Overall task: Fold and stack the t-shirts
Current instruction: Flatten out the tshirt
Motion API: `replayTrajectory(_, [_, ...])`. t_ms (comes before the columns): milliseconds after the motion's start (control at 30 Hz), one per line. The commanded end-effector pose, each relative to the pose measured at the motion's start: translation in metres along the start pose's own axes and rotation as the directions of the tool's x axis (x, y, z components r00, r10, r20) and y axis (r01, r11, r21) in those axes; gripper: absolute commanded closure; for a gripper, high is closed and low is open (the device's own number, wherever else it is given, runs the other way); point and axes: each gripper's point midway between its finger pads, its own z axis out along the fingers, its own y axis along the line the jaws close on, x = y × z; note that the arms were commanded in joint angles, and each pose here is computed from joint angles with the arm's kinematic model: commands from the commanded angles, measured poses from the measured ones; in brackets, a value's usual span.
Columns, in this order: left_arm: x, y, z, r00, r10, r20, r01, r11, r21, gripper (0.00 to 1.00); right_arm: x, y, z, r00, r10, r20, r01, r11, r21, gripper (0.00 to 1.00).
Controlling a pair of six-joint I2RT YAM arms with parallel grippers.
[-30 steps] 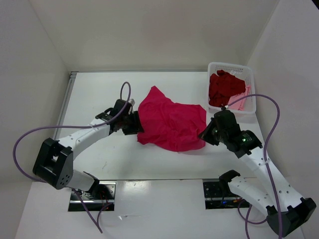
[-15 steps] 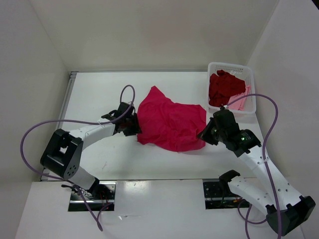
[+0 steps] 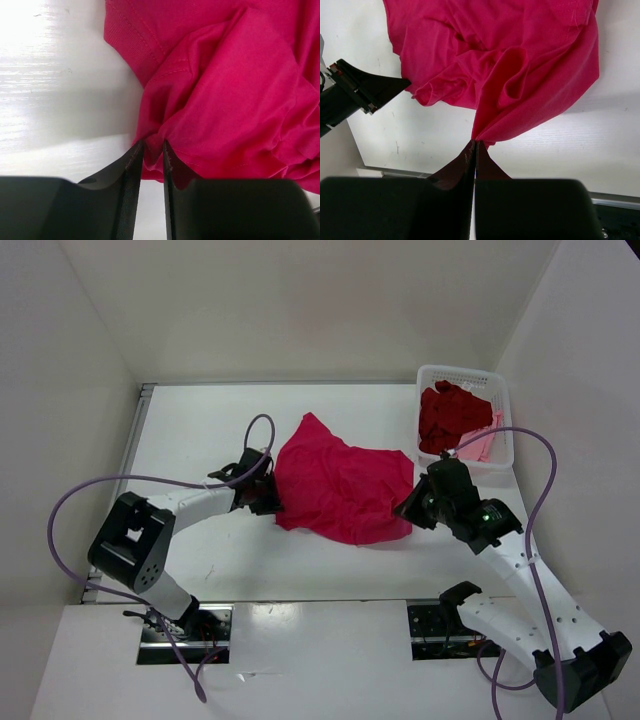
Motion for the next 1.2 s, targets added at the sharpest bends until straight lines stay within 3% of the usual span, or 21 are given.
replayTrajectory(0, [-0.011,-0.013,-0.012,0.999,0.014,0.037,-0.016,0.999,0.048,0.73,-0.01,0.015,-0.002,0.999,0.005,0.032,-0.004,0.998,-0.057,0.99])
replayTrajectory(200, [-0.022,-0.025,-0.048,0.998,0.035,0.057,-0.038,0.997,0.061,0.78,-0.011,0.015,0.006,1.0,-0.004,0.022,0.005,0.999,-0.044,0.99])
replayTrajectory(467, [-0.074,-0.047,-0.171,0.96,-0.013,0.28,-0.036,0.985,0.17,0.95,-0.04,0.052,-0.013,0.996,-0.06,0.068,0.067,0.992,-0.105,0.99])
replayTrajectory(600, [-0.12,-0.046,-0.254,0.889,-0.068,0.452,-0.027,0.979,0.202,0.96,-0.067,0.081,-0.049,0.986,-0.097,0.136,0.117,0.982,-0.149,1.0])
replayTrajectory(633, [-0.141,-0.054,-0.296,0.836,-0.064,0.545,-0.066,0.974,0.216,0.96,-0.083,0.097,-0.065,0.977,-0.11,0.182,0.142,0.975,-0.169,1.0])
replayTrajectory(767, [-0.176,-0.053,-0.359,0.738,-0.049,0.673,-0.056,0.989,0.134,0.96,-0.115,0.133,-0.113,0.956,-0.114,0.271,0.179,0.957,-0.229,1.0])
replayTrajectory(800, [-0.188,-0.062,-0.4,0.668,-0.056,0.742,-0.081,0.986,0.148,0.96,-0.127,0.146,-0.137,0.941,-0.107,0.321,0.196,0.946,-0.259,1.0])
replayTrajectory(867, [-0.199,-0.064,-0.428,0.613,-0.06,0.788,-0.077,0.988,0.135,0.96,-0.139,0.16,-0.151,0.933,-0.098,0.346,0.202,0.938,-0.282,1.0])
replayTrajectory(900, [-0.21,-0.065,-0.45,0.559,-0.064,0.827,-0.072,0.99,0.125,0.96,-0.149,0.173,-0.174,0.916,-0.087,0.392,0.224,0.921,-0.319,1.0])
replayTrajectory(1000, [-0.225,-0.064,-0.456,0.527,-0.05,0.849,-0.051,0.995,0.09,0.96,-0.16,0.192,-0.176,0.911,-0.08,0.405,0.236,0.906,-0.352,1.0])
replayTrajectory(1167, [-0.264,-0.054,-0.417,0.525,0.035,0.85,0.0,0.999,-0.041,0.96,-0.176,0.216,-0.103,0.923,-0.12,0.366,0.248,0.911,-0.329,1.0])
